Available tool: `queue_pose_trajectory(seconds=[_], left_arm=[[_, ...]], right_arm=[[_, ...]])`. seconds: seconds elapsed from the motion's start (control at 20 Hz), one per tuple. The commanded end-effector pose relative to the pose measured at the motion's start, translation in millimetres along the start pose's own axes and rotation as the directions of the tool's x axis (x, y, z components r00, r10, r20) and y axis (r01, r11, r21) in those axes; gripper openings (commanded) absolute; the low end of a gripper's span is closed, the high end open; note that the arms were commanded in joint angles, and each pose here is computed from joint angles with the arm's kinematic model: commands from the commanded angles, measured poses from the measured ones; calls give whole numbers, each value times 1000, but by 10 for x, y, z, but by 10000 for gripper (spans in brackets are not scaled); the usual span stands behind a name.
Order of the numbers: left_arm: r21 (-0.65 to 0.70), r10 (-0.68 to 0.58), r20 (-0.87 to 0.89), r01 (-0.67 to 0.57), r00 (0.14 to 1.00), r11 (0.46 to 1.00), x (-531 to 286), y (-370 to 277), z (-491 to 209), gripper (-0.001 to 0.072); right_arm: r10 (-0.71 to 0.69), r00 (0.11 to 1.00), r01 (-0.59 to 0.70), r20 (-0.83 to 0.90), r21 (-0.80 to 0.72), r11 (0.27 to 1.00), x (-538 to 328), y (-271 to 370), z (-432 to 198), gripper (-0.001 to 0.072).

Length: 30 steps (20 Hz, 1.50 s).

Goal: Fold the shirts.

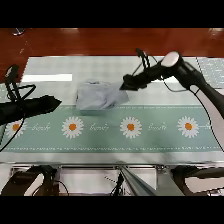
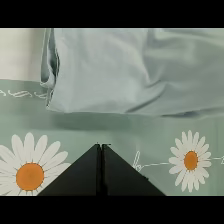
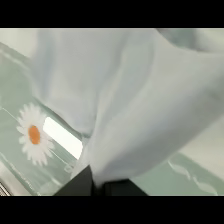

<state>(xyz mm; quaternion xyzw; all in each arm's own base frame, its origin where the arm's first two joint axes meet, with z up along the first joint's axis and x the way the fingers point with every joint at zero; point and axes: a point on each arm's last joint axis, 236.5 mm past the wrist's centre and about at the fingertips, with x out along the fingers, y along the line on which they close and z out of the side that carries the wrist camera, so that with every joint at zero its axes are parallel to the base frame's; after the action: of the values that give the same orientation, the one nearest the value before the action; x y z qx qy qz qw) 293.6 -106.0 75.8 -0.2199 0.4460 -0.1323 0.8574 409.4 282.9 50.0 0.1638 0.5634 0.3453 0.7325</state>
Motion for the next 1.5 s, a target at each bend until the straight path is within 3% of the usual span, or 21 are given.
queue_pose_trajectory(seconds=[0.0,0.25,0.5,0.8,1.05,1.2,1.35,1.45], left_arm=[[-7,6,-21,-6,1000,1000,59,31,-24,22],[-17,13,-43,-14,999,1000,123,70,-50,22],[-18,12,-44,-12,999,1000,122,66,-51,22],[-26,0,-44,-1,999,1000,122,38,-51,22],[-26,0,-43,-1,999,1000,122,39,-49,22],[-26,0,-43,-1,999,1000,122,39,-49,22],[-26,0,-43,-1,999,1000,122,38,-49,22],[-26,0,-43,-1,999,1000,122,38,-49,22]], right_arm=[[-75,989,95,126,-160,983,-533,563,499,25],[-182,952,210,247,-93,973,-1449,440,829,25],[-291,920,268,264,120,956,-2445,-180,603,25],[-460,848,328,264,422,845,-3633,-858,-104,25],[-505,837,298,212,598,744,-3787,-1205,-791,25],[-553,809,271,200,708,652,-3873,-1429,-1198,25],[-644,755,271,127,833,482,-4031,-1648,-1798,25],[-704,710,299,15,899,321,-4111,-1743,-2325,25]])
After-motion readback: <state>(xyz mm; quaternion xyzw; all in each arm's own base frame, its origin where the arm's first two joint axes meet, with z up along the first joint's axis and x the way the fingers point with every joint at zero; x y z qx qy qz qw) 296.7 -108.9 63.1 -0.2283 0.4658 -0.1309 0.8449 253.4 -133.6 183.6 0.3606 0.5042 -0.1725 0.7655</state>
